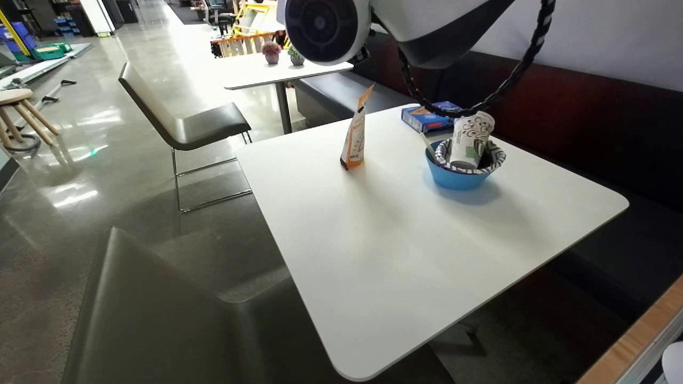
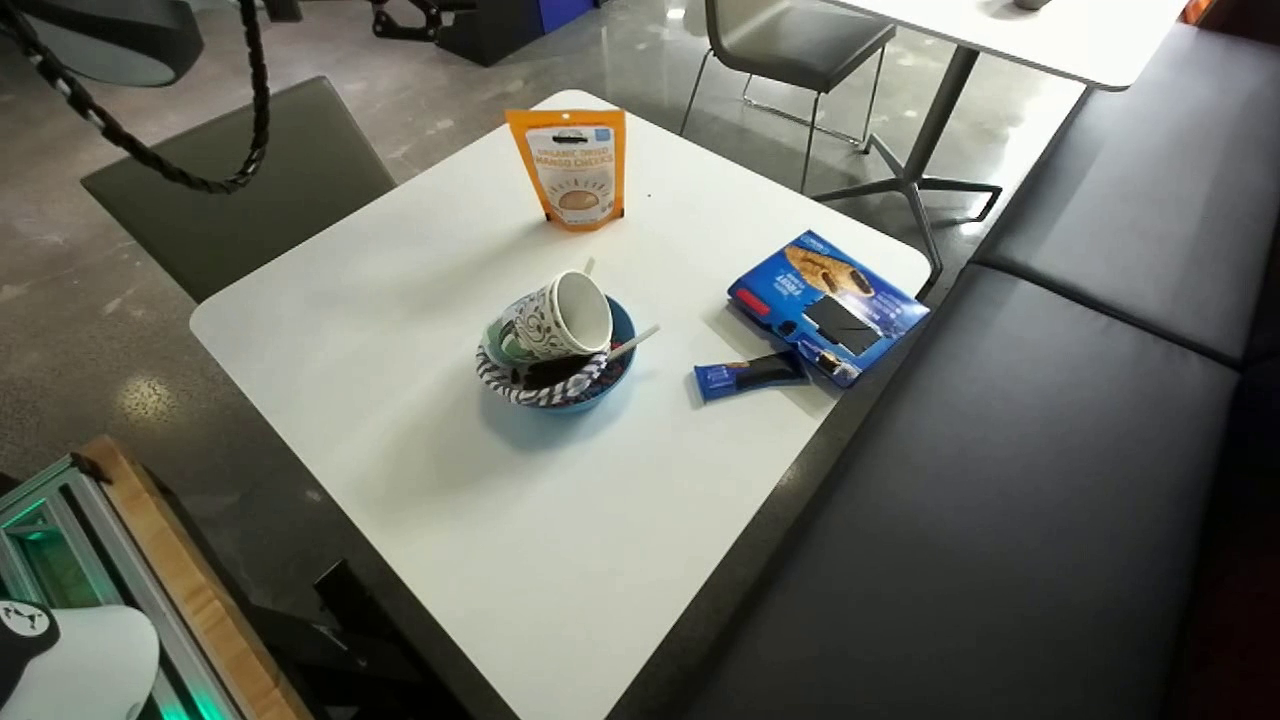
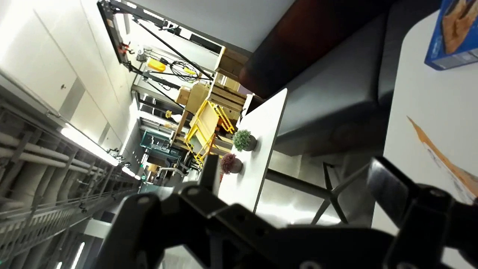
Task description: Place the white and orange packet standing vertically upright
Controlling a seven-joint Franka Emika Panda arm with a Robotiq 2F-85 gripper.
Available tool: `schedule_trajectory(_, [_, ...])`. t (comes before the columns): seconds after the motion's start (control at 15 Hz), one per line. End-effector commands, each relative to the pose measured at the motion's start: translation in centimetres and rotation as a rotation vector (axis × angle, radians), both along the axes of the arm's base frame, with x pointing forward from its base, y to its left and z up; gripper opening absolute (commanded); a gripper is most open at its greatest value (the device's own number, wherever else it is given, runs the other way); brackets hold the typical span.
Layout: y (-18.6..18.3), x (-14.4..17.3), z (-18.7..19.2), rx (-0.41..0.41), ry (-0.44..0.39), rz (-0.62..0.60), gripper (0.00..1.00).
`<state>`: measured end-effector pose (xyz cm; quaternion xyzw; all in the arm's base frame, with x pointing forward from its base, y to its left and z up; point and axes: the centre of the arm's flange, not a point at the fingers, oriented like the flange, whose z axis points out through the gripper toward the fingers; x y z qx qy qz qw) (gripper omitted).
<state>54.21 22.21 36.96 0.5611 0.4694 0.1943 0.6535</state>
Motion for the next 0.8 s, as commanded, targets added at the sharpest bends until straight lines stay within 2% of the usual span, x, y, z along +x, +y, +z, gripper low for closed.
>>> schedule_trajectory(0.0, [-1.8,-1.4,1.1,0.2,0.0,0.017,1.0])
schedule_trajectory(0.33, [-3.3,-1.6,2.0,0.469,0.008,0.017,1.0])
schedule_trajectory(0.73, [-4.2,-2.6,1.5,0.785,0.054,-0.02,1.0])
